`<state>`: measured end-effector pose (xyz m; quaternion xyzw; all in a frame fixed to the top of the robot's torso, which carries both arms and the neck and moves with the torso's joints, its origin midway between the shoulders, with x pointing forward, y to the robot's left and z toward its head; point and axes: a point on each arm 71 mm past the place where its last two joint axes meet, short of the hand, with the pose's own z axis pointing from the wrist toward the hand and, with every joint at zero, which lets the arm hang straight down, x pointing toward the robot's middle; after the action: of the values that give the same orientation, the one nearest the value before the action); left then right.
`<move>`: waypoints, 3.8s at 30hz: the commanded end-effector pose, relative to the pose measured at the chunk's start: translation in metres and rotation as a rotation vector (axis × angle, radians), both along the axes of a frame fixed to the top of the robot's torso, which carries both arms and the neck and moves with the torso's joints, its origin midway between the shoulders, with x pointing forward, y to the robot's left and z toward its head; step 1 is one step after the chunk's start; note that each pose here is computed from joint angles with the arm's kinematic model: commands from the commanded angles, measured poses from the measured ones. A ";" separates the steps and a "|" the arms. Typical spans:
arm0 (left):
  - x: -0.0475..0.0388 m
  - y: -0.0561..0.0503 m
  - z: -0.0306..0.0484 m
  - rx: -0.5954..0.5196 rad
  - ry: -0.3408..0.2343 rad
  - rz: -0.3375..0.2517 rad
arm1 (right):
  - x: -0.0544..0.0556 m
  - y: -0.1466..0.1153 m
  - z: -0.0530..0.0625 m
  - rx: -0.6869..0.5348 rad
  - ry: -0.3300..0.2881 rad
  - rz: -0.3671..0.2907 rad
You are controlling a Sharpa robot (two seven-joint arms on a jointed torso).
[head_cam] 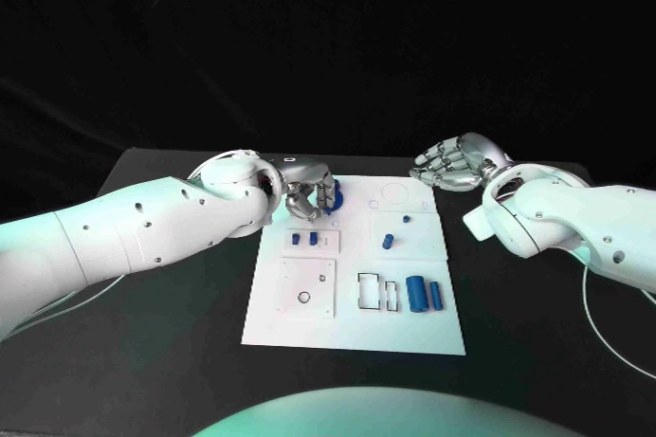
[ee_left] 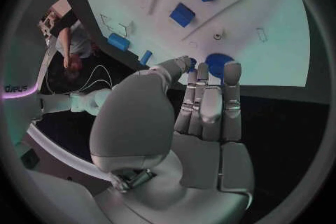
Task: Assemble the parts on the task board
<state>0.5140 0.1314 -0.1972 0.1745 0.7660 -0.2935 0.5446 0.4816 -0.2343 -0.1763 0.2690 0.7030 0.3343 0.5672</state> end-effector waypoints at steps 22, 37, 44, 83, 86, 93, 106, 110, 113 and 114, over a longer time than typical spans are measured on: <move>0.0032 0.036 -0.0020 0.029 0.059 0.082 | -0.001 0.000 -0.002 -0.012 0.003 0.015; 0.0065 0.033 -0.0079 0.031 0.073 0.081 | -0.002 0.001 -0.001 -0.011 0.001 0.018; 0.0059 0.029 -0.0139 0.038 0.089 0.073 | -0.002 0.001 -0.001 -0.011 0.001 0.019; 0.0045 0.027 -0.0213 0.047 0.110 0.073 | -0.002 0.000 -0.001 -0.012 -0.001 0.019; 0.0047 0.027 -0.0212 0.046 0.107 0.075 | -0.002 0.000 -0.001 -0.012 -0.001 0.018; 0.0053 0.028 -0.0206 0.041 0.099 0.083 | -0.002 0.000 -0.001 -0.012 -0.001 0.018; 0.0054 0.030 -0.0203 0.040 0.097 0.093 | -0.002 -0.001 -0.001 -0.012 -0.001 0.015; 0.0049 0.032 -0.0198 0.037 0.096 0.100 | -0.002 -0.002 -0.001 -0.016 0.000 0.015; 0.0047 0.035 -0.0189 0.027 0.091 0.108 | -0.001 -0.003 -0.001 -0.020 -0.001 0.015; 0.0045 0.036 -0.0186 0.024 0.089 0.110 | -0.001 -0.003 -0.001 -0.021 0.000 0.016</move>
<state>0.5185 0.1678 -0.2174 0.1336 0.8054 -0.2568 0.5172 0.4806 -0.2380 -0.1776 0.2690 0.7041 0.3308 0.5679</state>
